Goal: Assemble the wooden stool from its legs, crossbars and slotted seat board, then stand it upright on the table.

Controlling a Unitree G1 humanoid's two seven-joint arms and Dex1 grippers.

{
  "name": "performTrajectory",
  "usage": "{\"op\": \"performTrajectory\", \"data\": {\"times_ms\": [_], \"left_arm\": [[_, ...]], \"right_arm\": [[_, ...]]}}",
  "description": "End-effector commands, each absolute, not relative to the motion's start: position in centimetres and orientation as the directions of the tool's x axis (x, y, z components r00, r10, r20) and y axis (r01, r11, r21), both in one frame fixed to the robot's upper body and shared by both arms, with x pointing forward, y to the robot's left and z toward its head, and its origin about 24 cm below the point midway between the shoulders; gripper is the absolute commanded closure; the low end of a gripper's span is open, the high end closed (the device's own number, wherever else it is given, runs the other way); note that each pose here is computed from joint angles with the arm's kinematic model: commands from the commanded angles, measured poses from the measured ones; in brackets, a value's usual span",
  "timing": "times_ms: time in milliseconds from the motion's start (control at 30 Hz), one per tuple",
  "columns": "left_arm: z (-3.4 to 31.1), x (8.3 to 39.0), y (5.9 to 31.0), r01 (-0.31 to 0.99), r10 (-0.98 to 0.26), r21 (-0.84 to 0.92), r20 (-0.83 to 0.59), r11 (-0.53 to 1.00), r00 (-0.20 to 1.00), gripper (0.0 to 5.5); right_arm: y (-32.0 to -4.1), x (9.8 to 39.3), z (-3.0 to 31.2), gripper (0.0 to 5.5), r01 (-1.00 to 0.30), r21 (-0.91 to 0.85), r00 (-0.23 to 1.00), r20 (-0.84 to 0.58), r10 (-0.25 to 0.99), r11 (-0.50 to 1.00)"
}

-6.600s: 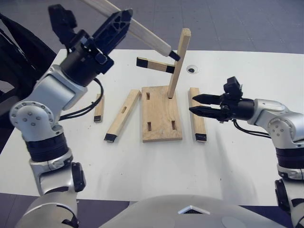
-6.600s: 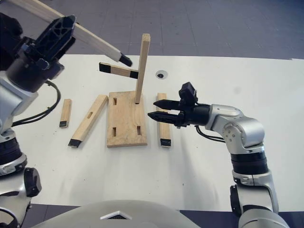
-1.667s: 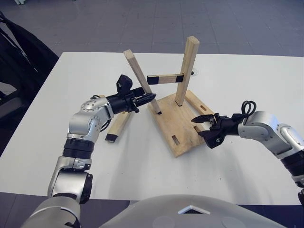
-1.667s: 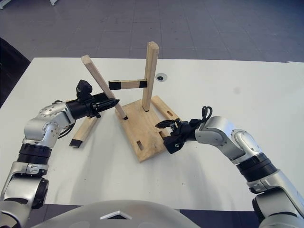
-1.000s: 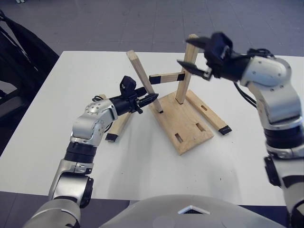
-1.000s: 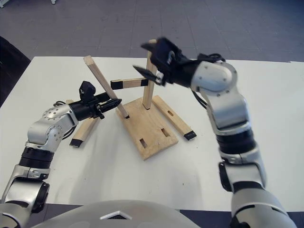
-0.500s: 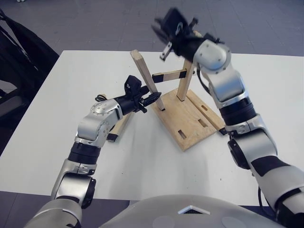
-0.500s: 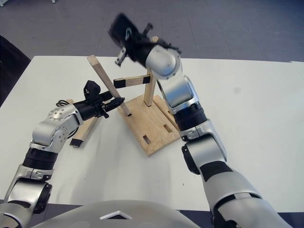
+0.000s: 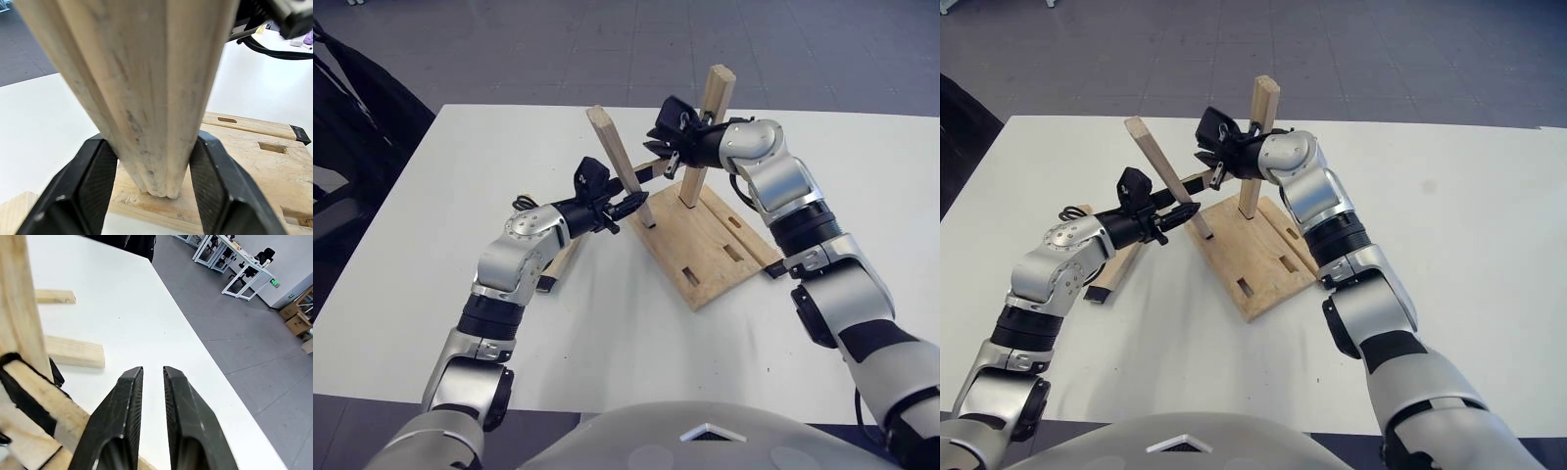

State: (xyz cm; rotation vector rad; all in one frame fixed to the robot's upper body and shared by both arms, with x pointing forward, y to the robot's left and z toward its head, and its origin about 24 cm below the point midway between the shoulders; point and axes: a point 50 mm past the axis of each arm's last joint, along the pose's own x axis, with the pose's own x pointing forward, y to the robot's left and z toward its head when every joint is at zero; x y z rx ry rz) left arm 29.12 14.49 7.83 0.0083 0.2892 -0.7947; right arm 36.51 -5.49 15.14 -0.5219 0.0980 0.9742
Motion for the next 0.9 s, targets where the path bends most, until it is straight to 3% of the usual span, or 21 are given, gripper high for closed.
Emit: {"op": "performTrajectory", "data": {"times_ms": [33, 133, 200, 300, 400, 467, 533, 633, 767, 833, 900], "left_arm": [[2.4, 27.1, 16.6, 0.618, -0.573, -0.119, -0.539, 0.777, 0.617, 3.4], [2.4, 27.0, 16.6, 0.623, -0.574, -0.114, -0.542, 0.774, 0.614, 3.4], [2.5, 27.2, 16.6, 0.625, -0.57, -0.102, -0.543, 0.774, 0.617, 3.4], [2.7, 27.5, 16.4, 0.633, -0.564, -0.081, -0.55, 0.77, 0.616, 3.4], [2.5, 27.5, 16.4, 0.644, -0.547, -0.053, -0.583, 0.763, 0.6, 3.4], [2.3, 27.3, 16.3, 0.647, -0.541, -0.048, -0.598, 0.761, 0.592, 3.4], [2.2, 27.1, 16.2, 0.654, -0.538, -0.044, -0.611, 0.755, 0.58, 3.4], [2.3, 27.2, 16.1, 0.666, -0.538, -0.027, -0.615, 0.745, 0.577, 3.4], [2.1, 27.2, 16.5, 0.67, -0.525, -0.006, -0.626, 0.742, 0.576, 3.4], [1.9, 26.9, 16.8, 0.667, -0.524, -0.014, -0.63, 0.745, 0.573, 3.4], [1.9, 26.7, 17.0, 0.665, -0.53, -0.023, -0.624, 0.747, 0.574, 3.4]], "right_arm": [[-6.6, 36.5, 18.9, 4.76, -0.714, -0.379, 0.661, -0.085, 0.746, 0.589], [-6.4, 36.1, 23.9, 4.76, -0.647, -0.387, 0.661, 0.144, 0.736, 0.657], [-6.1, 36.0, 24.6, 4.76, -0.636, -0.42, 0.653, 0.154, 0.741, 0.648], [-6.0, 36.5, 20.3, 4.76, -0.737, -0.371, 0.636, -0.094, 0.766, 0.565], [-7.2, 35.7, 15.0, 4.76, -0.835, -0.061, 0.525, -0.388, 0.758, 0.547], [-7.8, 35.2, 13.6, 4.76, -0.815, 0.096, 0.467, -0.474, 0.747, 0.571], [-8.3, 35.4, 13.9, 4.76, -0.787, 0.145, 0.469, -0.491, 0.734, 0.6], [-8.3, 35.7, 18.3, 4.76, -0.805, 0.062, 0.548, -0.303, 0.78, 0.59], [-8.7, 32.5, 26.7, 4.76, -0.867, 0.012, 0.497, 0.118, 0.86, 0.499], [-11.0, 32.3, 30.4, 4.76, -0.803, -0.038, 0.563, 0.28, 0.778, 0.595], [-14.4, 34.1, 31.5, 4.76, -0.655, -0.07, 0.704, 0.308, 0.64, 0.753]]}}
